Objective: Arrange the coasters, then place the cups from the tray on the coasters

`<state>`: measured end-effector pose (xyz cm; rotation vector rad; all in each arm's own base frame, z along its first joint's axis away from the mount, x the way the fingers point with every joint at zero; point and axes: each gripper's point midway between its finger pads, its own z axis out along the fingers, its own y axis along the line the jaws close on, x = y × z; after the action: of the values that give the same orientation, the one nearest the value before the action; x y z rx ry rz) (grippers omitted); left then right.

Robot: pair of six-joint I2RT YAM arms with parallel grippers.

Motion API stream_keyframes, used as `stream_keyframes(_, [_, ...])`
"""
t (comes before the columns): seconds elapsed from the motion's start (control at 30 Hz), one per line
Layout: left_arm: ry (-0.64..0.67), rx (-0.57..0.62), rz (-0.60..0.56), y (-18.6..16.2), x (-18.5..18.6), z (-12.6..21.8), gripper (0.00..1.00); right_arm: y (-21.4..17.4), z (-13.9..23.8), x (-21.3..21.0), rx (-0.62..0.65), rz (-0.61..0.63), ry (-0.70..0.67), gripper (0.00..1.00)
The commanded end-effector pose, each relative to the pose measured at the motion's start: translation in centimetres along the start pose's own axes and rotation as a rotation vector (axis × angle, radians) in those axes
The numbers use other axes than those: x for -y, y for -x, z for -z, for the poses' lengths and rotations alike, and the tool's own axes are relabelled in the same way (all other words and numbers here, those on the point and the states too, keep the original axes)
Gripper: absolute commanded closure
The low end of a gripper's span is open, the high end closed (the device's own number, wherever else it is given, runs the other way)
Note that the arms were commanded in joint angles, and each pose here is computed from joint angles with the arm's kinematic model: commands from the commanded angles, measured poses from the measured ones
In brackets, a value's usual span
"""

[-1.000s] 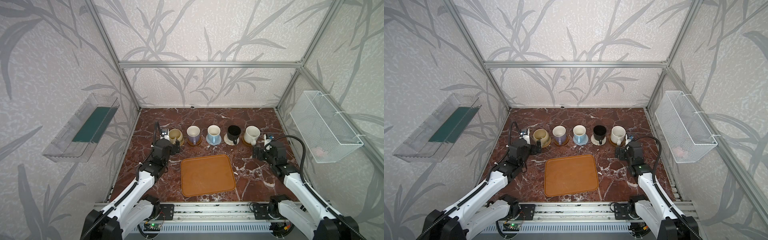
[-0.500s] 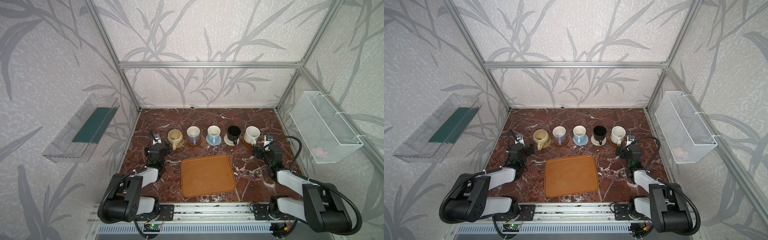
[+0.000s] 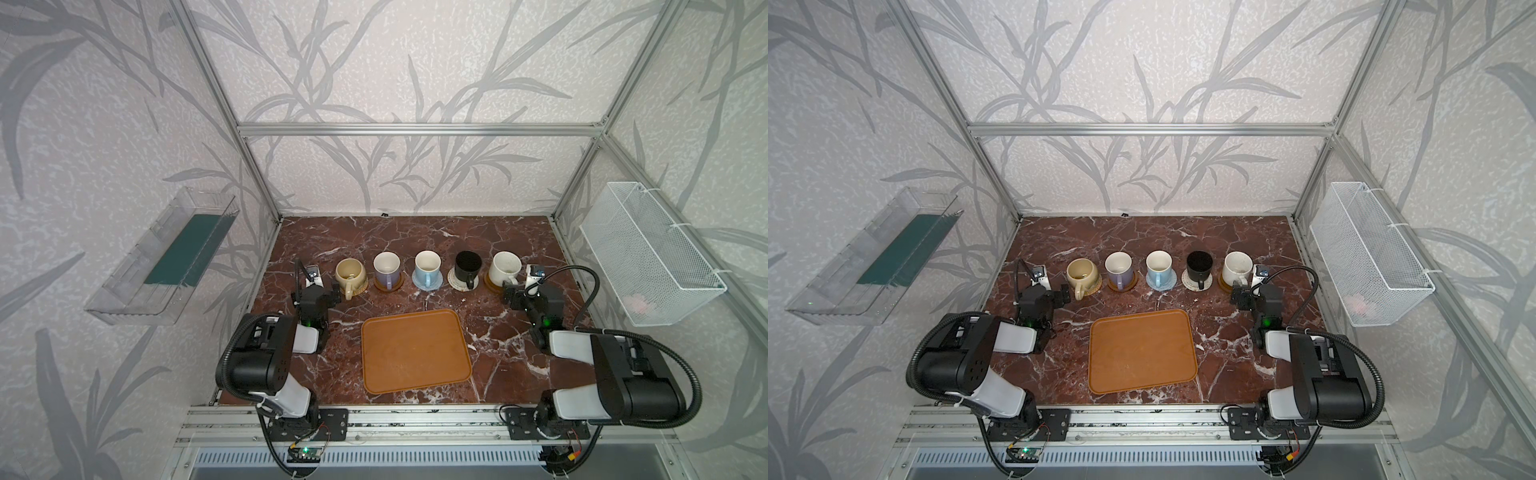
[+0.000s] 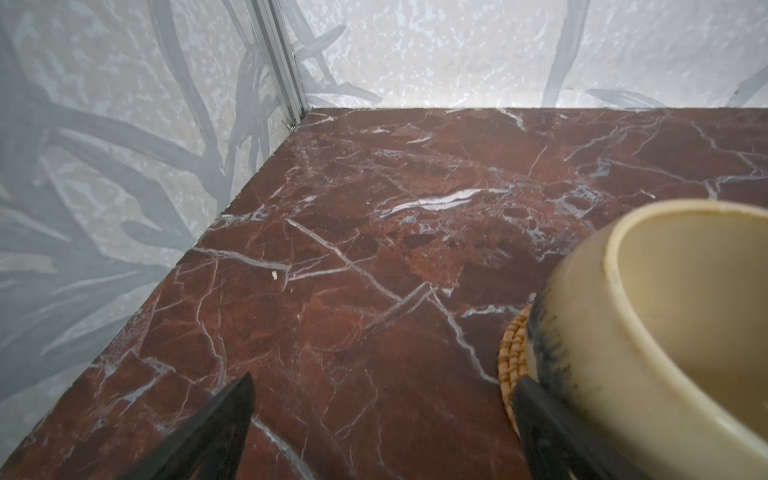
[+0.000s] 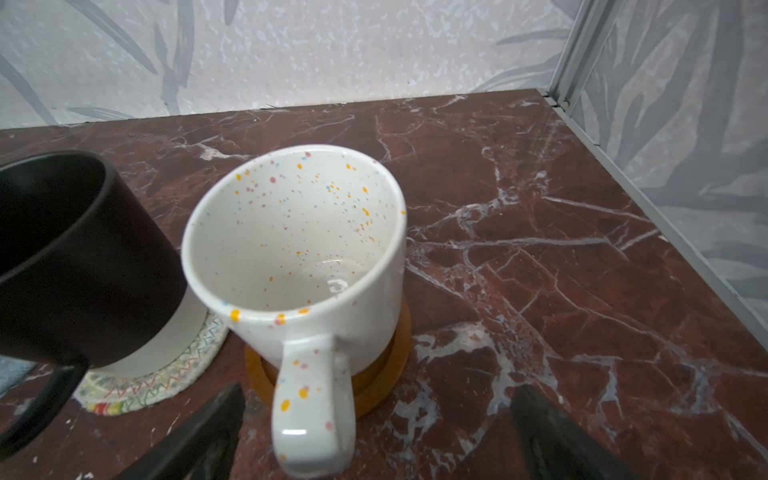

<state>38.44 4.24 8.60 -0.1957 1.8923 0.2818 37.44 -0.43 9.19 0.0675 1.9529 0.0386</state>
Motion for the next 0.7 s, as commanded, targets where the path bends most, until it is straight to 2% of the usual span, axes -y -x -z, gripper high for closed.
stream_keyframes(0.0, [-0.012, 0.027, 0.023, 1.3, 0.0, -0.4, 0.01, 1.9, -0.3, -1.2, 0.064, 0.039, 0.064, 0.01])
stream_keyframes(0.2, [-0.011, 0.027, 0.026, 1.3, 0.0, -0.4, 0.01, 0.8, -1.3, -2.8, 0.119, 0.121, 0.072, 0.01])
stream_keyframes(0.3, [-0.013, 0.024, 0.026, 1.2, 0.0, -0.4, 0.01, 0.3, -1.5, -2.4, 0.025, 0.110, 0.050, 0.01])
stream_keyframes(0.67, [-0.015, 0.030, 0.021, 1.3, 0.0, -0.3, 0.01, 0.5, -2.0, -2.9, 0.020, 0.131, 0.056, 0.01])
